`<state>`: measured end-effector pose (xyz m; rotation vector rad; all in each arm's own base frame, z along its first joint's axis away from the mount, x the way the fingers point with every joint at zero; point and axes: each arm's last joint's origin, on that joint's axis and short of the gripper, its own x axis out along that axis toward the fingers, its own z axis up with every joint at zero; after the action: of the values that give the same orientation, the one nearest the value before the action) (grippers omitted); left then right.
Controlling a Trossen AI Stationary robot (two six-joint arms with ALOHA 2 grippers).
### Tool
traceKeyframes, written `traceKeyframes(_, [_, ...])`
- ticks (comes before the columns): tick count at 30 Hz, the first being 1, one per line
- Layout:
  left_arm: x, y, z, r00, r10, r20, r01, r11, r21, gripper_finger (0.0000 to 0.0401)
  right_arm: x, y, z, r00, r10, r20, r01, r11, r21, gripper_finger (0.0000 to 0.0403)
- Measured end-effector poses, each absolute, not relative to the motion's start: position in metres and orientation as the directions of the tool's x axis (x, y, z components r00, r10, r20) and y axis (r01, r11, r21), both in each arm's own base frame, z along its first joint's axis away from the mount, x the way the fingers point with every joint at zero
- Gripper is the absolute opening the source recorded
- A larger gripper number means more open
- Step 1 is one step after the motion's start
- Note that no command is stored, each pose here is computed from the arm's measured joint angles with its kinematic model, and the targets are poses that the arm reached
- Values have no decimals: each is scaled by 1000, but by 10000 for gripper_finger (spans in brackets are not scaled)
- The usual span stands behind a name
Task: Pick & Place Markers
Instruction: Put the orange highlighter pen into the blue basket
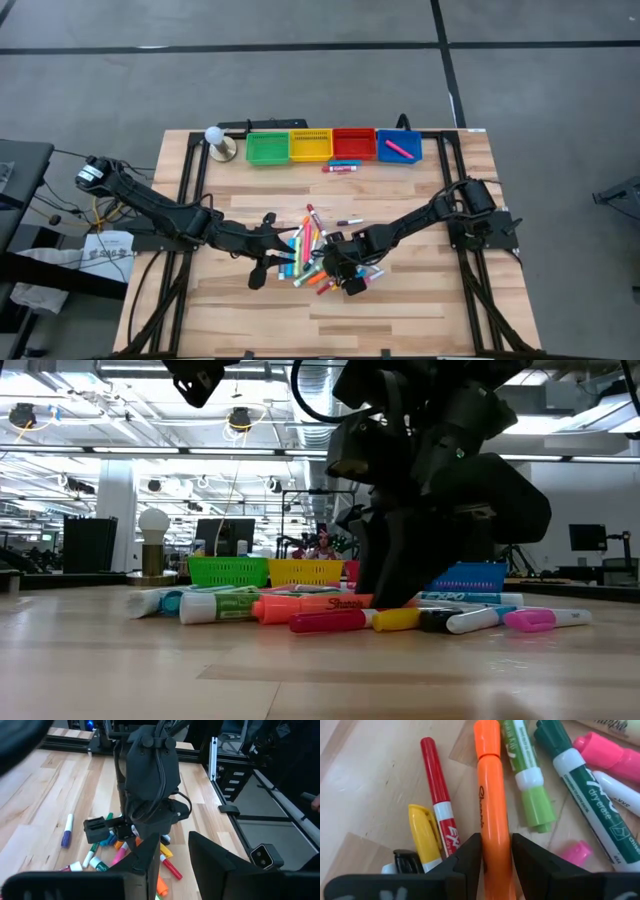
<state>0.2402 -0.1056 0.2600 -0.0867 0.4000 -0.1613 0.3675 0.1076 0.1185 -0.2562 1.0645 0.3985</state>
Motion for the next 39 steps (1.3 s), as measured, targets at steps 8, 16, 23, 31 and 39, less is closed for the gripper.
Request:
traceKeyframes(8, [240,-106,260,909,-174,-380,139,983,-116,102,368,107,120,428,196,-882,-435,900,-11,102])
traceKeyframes(16, [240,-105,260,909,-173,-379,139,983,-116,102,372,109,126,417,192,-888,-435,900,-10,102])
traceKeyframes(23, [240,-106,260,909,-174,-378,140,983,-116,102,377,110,141,370,180,-911,-436,900,0,102])
traceKeyframes(31, [240,-106,260,909,-174,-378,140,983,-116,102,379,112,149,355,177,-918,-438,899,3,102])
traceKeyframes(39, [240,-106,260,909,-174,-378,140,983,-116,102,379,111,148,343,175,-923,-439,899,8,102])
